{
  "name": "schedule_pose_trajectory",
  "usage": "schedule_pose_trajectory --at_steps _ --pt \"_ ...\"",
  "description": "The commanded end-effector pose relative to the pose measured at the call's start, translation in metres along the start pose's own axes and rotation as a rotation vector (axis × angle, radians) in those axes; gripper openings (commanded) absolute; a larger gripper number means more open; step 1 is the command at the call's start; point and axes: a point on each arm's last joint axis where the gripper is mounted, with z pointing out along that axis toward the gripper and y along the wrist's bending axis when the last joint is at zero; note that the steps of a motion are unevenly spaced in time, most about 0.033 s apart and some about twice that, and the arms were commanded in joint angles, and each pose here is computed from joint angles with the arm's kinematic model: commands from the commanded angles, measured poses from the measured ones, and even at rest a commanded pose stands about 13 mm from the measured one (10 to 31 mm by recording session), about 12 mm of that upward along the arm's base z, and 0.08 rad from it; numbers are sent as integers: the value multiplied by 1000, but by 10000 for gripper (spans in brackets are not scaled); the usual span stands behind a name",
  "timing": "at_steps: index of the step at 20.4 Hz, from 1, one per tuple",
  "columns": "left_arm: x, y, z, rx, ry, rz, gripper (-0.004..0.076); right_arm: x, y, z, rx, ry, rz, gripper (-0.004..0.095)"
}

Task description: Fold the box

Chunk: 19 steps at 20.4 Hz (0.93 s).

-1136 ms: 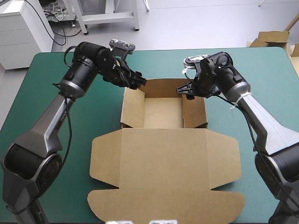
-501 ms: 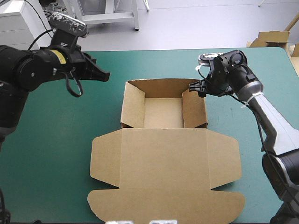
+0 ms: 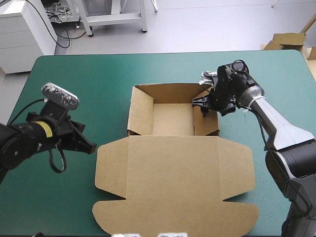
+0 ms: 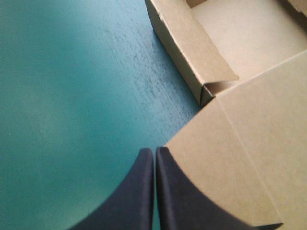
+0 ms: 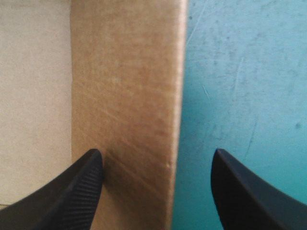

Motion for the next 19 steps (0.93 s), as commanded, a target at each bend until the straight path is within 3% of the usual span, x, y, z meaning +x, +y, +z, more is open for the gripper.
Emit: schedule_pose_trajectory --at_steps 1,2,3,5,11,13,19 --pt "32 -3 -6 -1 -55 -4 -8 -3 3 -19 -51 -63 -18 516" --pt "41 -4 -4 0 -49 -10 -8 -3 3 -19 -51 -62 -18 447" --pt "59 -6 -3 1 -50 -29 -8 -3 3 -18 -53 -60 -17 254" --pt "82 -9 0 -1 -62 -69 -8 -3 4 -18 -63 -58 -28 -13" --pt "149 -17 19 3 -5 -88 -8 -6 -16 -29 -31 -90 -1 -21" --pt "163 -18 23 4 0 -88 -8 -7 -47 -47 7 -137 41 -21" --pt "188 -22 37 6 36 -86 -8 13 -186 -99 181 -248 327 -20"
